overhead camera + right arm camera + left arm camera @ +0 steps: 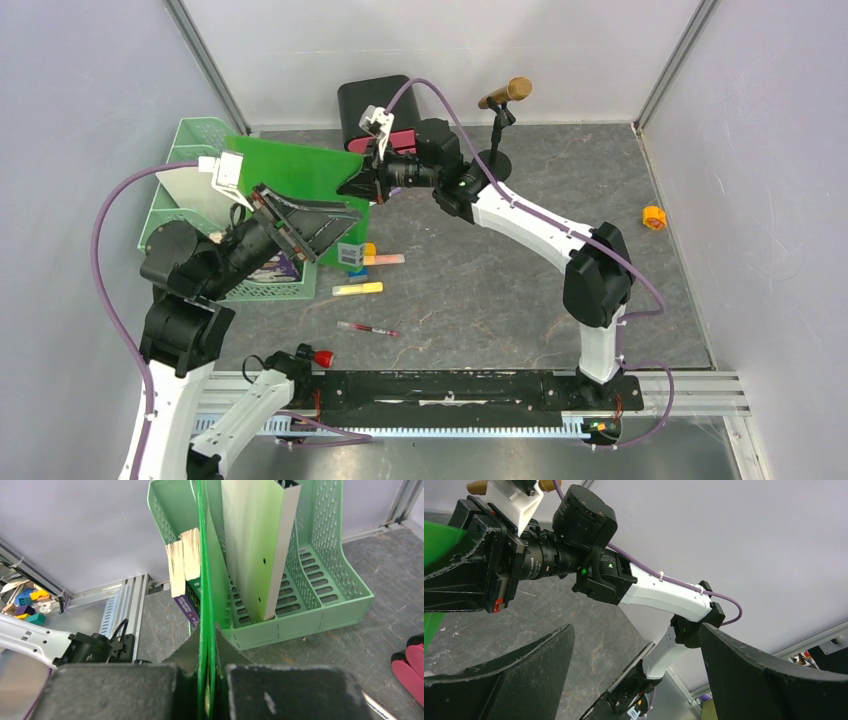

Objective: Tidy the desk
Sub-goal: Place the folder in the storage box.

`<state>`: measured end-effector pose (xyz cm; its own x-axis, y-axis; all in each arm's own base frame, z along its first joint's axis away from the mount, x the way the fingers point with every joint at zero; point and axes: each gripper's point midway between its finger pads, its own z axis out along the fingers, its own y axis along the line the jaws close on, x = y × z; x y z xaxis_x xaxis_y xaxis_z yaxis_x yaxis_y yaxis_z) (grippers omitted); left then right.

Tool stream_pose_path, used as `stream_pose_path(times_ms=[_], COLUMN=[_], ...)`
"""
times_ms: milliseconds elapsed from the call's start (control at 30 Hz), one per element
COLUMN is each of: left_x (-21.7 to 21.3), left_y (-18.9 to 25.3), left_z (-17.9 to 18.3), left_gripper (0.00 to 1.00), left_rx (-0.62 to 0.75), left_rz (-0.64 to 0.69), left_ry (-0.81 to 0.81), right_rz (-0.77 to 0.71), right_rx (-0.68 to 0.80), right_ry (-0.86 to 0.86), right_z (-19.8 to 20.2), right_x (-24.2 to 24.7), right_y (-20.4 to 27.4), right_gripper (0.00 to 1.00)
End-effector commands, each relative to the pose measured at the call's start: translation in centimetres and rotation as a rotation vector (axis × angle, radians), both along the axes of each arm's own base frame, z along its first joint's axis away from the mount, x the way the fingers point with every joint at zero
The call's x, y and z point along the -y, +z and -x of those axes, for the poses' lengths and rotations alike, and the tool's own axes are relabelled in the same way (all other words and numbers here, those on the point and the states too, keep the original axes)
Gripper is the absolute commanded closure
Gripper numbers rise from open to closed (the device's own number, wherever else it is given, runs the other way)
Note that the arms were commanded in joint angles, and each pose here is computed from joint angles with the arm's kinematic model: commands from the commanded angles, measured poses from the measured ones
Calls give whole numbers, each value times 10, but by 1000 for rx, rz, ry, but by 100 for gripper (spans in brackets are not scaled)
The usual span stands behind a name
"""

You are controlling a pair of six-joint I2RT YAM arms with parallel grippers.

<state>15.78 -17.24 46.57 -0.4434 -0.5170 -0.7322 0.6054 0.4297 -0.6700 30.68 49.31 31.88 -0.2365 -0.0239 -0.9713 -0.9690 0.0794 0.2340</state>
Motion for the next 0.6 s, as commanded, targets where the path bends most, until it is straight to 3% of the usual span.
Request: stream_pose_path(times_ms=[0, 567], left_x=[0, 6], left_y=[8, 8], left_z=[0, -1], left_gripper=[0, 0], left_rx=[66, 60], left_rz=[0, 24], left_ry=[1, -40], right_rz=[-195, -292], right_rx=[139, 188], right_ry=[-13, -107], right_z=[12, -20], right_x=[10, -22], right_y=[81, 102], right_gripper=[100, 100])
